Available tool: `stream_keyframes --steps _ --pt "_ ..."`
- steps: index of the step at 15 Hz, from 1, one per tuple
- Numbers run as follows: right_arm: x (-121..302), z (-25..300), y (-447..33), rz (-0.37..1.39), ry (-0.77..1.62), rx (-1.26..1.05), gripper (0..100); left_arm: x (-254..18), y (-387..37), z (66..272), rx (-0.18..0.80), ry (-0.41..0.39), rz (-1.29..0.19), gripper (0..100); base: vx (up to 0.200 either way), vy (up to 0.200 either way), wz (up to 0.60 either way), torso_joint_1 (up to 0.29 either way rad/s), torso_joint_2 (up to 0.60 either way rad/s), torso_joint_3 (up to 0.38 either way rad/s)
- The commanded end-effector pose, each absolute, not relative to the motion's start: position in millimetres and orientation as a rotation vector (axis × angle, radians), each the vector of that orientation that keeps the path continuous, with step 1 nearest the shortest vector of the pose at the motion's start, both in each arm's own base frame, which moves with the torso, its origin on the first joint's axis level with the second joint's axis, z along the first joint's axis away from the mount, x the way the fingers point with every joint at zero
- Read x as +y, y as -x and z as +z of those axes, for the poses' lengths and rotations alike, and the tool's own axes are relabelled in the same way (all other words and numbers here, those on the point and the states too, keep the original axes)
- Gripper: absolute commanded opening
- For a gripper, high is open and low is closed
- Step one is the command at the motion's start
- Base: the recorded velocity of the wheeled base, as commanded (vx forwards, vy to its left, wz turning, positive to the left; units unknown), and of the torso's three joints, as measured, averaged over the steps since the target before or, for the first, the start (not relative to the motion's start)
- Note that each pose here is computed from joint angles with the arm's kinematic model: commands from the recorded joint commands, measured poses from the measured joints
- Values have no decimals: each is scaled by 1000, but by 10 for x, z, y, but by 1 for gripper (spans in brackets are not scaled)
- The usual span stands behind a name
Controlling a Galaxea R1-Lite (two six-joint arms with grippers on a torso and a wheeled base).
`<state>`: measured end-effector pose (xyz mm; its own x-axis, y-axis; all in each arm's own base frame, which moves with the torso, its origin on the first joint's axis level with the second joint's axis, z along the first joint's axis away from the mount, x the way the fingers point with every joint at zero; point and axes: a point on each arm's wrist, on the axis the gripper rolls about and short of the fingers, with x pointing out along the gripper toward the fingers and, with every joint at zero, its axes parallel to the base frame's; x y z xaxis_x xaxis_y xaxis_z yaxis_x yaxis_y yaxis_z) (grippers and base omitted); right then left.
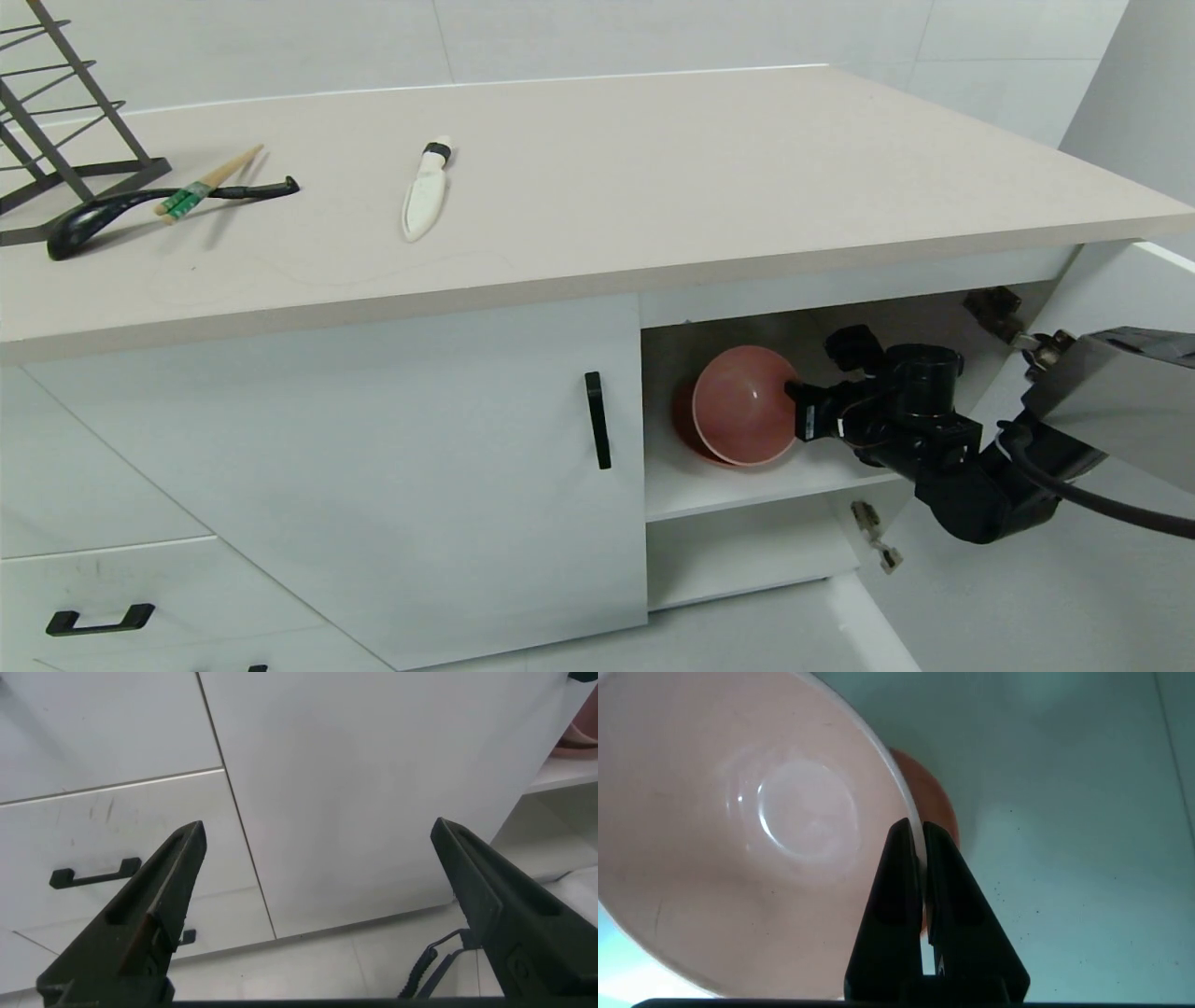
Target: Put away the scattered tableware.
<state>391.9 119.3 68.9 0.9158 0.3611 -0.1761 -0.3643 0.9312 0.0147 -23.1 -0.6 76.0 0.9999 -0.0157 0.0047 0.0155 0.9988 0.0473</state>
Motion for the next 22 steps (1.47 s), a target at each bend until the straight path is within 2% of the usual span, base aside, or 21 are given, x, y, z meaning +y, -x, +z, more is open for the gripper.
stream_keyframes --steps 1,12,13,18,22 --pt "1195 680 -3916 375 19 180 0 -6 229 761 -3 -48 -15 100 0 0 0 0 0 0" --pt "1200 584 -3940 369 21 181 0 -6 229 761 -3 -45 -15 100 0 0 0 0 0 0" --pt "1200 574 -3939 369 23 184 100 -6 229 761 -3 -45 -15 100 0 0 0 0 0 0" --pt "1226 632 -3936 378 35 133 100 -6 229 761 -3 -43 -15 100 0 0 0 0 0 0" --pt "1338 893 -3761 416 27 30 100 -6 229 761 -3 -43 -15 100 0 0 0 0 0 0"
